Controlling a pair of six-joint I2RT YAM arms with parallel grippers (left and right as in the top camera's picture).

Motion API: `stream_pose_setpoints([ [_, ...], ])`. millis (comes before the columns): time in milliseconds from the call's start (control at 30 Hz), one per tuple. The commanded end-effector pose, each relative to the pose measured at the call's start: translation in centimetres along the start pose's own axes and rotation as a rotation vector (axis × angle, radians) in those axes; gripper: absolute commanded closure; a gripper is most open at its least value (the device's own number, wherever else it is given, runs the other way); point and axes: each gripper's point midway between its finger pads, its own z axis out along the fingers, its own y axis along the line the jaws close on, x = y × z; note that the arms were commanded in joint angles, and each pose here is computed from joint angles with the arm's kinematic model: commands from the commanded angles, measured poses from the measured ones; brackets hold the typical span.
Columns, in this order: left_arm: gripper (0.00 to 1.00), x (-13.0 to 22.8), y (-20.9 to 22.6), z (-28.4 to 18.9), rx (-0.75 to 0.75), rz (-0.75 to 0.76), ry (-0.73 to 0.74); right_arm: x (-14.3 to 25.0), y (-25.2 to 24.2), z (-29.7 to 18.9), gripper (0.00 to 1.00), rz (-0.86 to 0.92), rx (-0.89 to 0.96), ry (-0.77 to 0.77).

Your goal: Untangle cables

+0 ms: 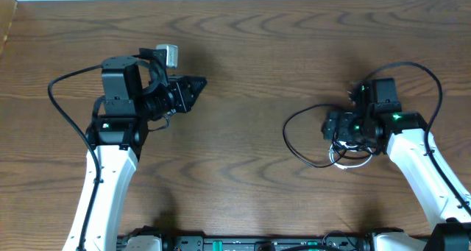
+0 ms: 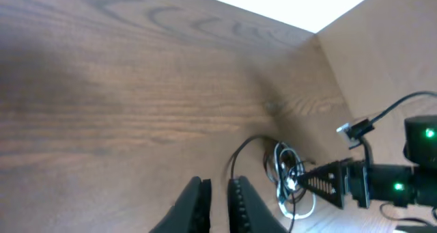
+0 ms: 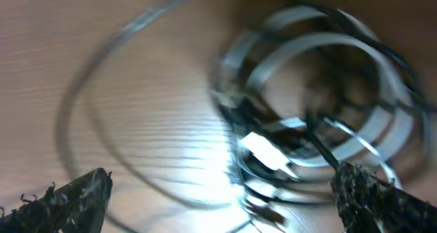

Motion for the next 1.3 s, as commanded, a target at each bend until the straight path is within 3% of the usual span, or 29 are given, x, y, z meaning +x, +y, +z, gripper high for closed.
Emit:
stream_pose_setpoints([
  [0, 0.78, 0.5, -0.4, 0.0, 0.005, 0.017, 0.014, -0.3, -1.7, 0.0, 0.02, 0.086, 0.101, -0.023],
  [200, 0.64, 1.9, -2.5, 1.1, 0.053, 0.085, 0.06, 0.1, -0.5, 0.8, 0.22, 0.055, 0.081, -0.001],
  [333, 0.62, 2.9, -4.0, 1.8, 0.084, 0.107, 0.094, 0.9, -0.3, 2.2, 0.29, 0.037, 0.094, 0.049],
  [467, 0.58, 3.8, -4.8, 2.2, 0.102, 0.112, 0.125, 1.5, -0.5, 3.9, 0.41, 0.056, 0.115, 0.093],
  [733, 0.57, 4.3, -4.7, 2.1, 0.099, 0.105, 0.142, 1.1, -0.3, 4.4, 0.51, 0.073, 0.107, 0.082],
  [1033, 0.57, 5.1, -4.4, 2.0, 0.087, 0.078, 0.176, 2.0, -0.7, 4.8, 0.53, 0.075, 0.116, 0.103],
  [1267, 0.56, 5.9, -4.1, 1.9, 0.075, 0.051, 0.209, 2.5, -1.3, 5.7, 0.38, 0.071, 0.122, 0.089],
])
